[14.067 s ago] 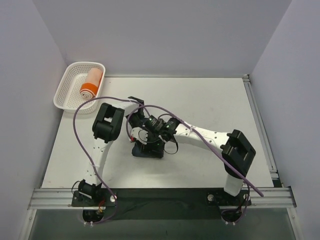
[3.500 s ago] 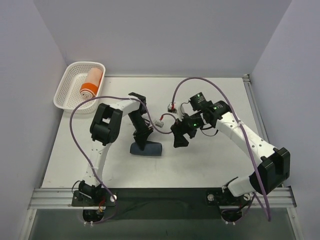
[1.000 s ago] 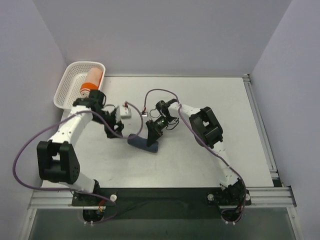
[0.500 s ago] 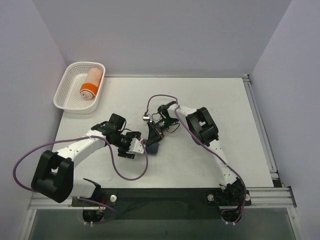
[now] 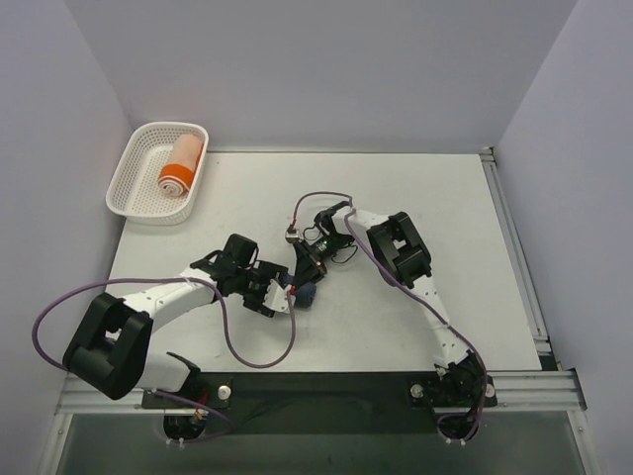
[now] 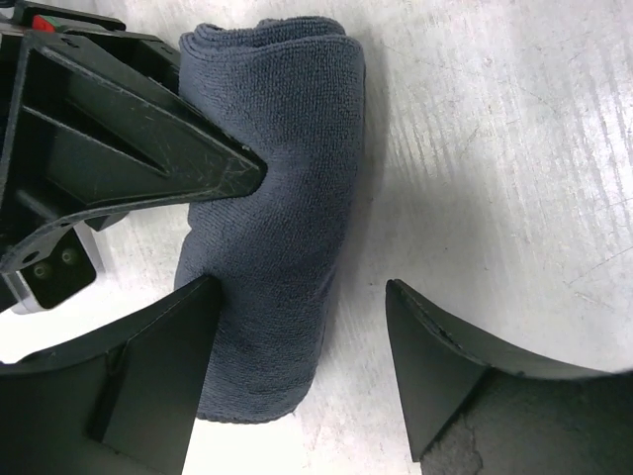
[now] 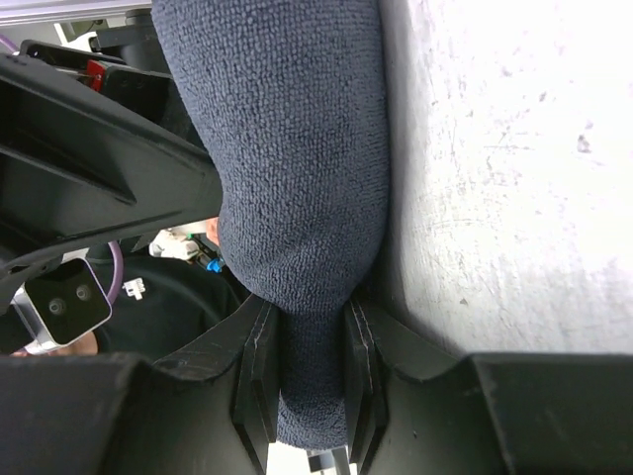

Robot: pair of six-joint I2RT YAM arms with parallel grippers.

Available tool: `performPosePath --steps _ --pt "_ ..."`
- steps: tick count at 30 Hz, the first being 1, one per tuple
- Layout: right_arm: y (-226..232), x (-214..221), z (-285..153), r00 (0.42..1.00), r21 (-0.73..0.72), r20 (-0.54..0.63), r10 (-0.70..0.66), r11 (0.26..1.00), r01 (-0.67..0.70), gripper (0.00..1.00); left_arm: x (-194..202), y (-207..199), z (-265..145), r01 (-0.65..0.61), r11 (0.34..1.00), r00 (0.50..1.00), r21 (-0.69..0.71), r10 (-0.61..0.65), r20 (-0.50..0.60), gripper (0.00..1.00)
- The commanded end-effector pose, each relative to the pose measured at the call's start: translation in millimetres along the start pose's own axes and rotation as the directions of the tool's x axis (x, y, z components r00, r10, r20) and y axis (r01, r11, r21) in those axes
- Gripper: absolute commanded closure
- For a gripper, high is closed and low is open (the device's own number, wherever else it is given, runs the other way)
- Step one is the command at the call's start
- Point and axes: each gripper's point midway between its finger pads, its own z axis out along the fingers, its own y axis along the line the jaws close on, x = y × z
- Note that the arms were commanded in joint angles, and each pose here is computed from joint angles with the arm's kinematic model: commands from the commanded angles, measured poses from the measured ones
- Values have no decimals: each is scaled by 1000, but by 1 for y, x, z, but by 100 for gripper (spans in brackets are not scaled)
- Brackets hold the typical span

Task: Roll the towels
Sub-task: Roll the towel

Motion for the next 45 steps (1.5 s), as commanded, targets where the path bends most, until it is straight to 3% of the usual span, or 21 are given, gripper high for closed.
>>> performPosePath --steps 1,10,14,19,30,34,39,42,44,45 --pt "-69 28 9 994 194 -100 39 981 -19 100 -21 25 -4 -100 991 993 -92 106 54 23" --pt "-71 27 4 995 206 -91 44 978 -24 100 -55 25 -32 -107 991 984 -79 116 134 23" --pt "-70 26 4 995 203 -90 39 979 -20 100 -47 29 -16 -54 998 991 -32 57 122 23" --pt "-74 26 3 995 218 -93 40 976 -19 100 -32 42 3 -79 996 992 -45 83 92 23" --pt "-77 23 1 995 210 -74 74 976 -57 100 -17 2 32 -61 992 995 111 52 79 32" --pt "-72 21 -1 995 183 -61 74 981 -62 100 -6 4 38 -6 988 1000 152 3 21 43" --pt "-62 23 -2 997 140 -49 59 989 -52 100 1 -1 44 85 979 996 187 -81 -26 47" --pt "-58 25 -5 997 153 -49 55 987 -47 100 5 -14 43 111 966 993 235 -96 -72 58" --pt "-59 27 -9 997 186 -49 61 981 -51 94 5 -16 39 149 960 987 235 -129 -99 64" --pt "-52 24 -17 998 192 -32 46 981 -39 82 7 -16 36 166 959 983 232 -142 -115 69"
